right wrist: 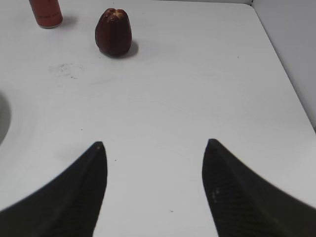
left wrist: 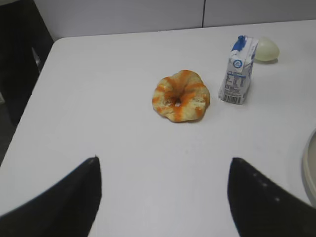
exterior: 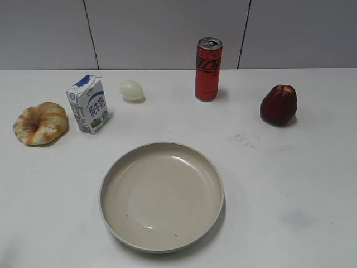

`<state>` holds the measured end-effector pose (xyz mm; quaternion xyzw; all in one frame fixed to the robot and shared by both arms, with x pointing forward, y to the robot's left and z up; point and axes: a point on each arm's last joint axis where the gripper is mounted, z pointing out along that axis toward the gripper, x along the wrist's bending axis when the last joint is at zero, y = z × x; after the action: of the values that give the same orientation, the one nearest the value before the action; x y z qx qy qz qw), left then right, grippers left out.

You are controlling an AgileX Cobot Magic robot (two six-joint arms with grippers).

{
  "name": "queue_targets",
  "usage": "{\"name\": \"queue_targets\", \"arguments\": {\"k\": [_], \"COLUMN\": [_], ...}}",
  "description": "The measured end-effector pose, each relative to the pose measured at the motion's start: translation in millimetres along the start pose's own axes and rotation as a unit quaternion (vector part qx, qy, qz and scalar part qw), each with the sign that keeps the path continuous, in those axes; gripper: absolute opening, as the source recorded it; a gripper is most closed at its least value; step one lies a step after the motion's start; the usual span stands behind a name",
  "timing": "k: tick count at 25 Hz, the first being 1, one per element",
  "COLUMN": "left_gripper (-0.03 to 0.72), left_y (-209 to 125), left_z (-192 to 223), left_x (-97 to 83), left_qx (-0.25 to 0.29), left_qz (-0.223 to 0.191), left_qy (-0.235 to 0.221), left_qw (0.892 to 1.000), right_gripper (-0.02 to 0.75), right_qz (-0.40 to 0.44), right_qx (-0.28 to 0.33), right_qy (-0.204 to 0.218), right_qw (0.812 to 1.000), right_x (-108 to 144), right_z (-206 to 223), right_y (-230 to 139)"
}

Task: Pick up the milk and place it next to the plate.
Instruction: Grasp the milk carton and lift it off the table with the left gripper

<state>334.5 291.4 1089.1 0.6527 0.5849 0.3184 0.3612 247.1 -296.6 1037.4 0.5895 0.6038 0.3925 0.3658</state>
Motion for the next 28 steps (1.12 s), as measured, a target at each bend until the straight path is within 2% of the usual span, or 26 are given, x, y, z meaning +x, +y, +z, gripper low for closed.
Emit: {"name": "queue_targets", "arguments": {"k": [4,7,11,13,16,21,28], "left_gripper": [0.6,0.6,0.6,0.605,0.658,0.67,0.67], "left_y": [47.3,84.4,117.7,124.2,128.2,120.2,107.7], "left_z": [49.4,93.2,144.7,172.6,208.8,261.7,319.4], "left_x": [-0.1,-4.4,-12.8,-18.1,-34.7,-64.6,-76.5], "left_qx": [0.063,0.1,0.149,0.179,0.21,0.252,0.284], "left_qz": [-0.014,0.005,0.019,0.029,0.051,0.115,0.125], "left_qy": [-0.023,-0.069,-0.133,-0.15,-0.172,-0.181,-0.177], "left_qw": [0.998,0.993,0.98,0.972,0.961,0.944,0.934], "right_gripper": [0.463,0.463,0.46,0.46,0.46,0.46,0.46], "right_qz": [0.0,0.0,0.0,0.0,0.0,0.0,0.0], "right_qx": [0.0,0.0,0.0,0.0,0.0,0.0,0.0], "right_qy": [0.0,0.0,0.0,0.0,0.0,0.0,0.0], "right_qw": [1.0,1.0,1.0,1.0,1.0,1.0,1.0], "right_x": [0.0,0.0,0.0,0.0,0.0,0.0,0.0], "right_z": [0.0,0.0,0.0,0.0,0.0,0.0,0.0], "right_y": [0.0,0.0,0.0,0.0,0.0,0.0,0.0]}}
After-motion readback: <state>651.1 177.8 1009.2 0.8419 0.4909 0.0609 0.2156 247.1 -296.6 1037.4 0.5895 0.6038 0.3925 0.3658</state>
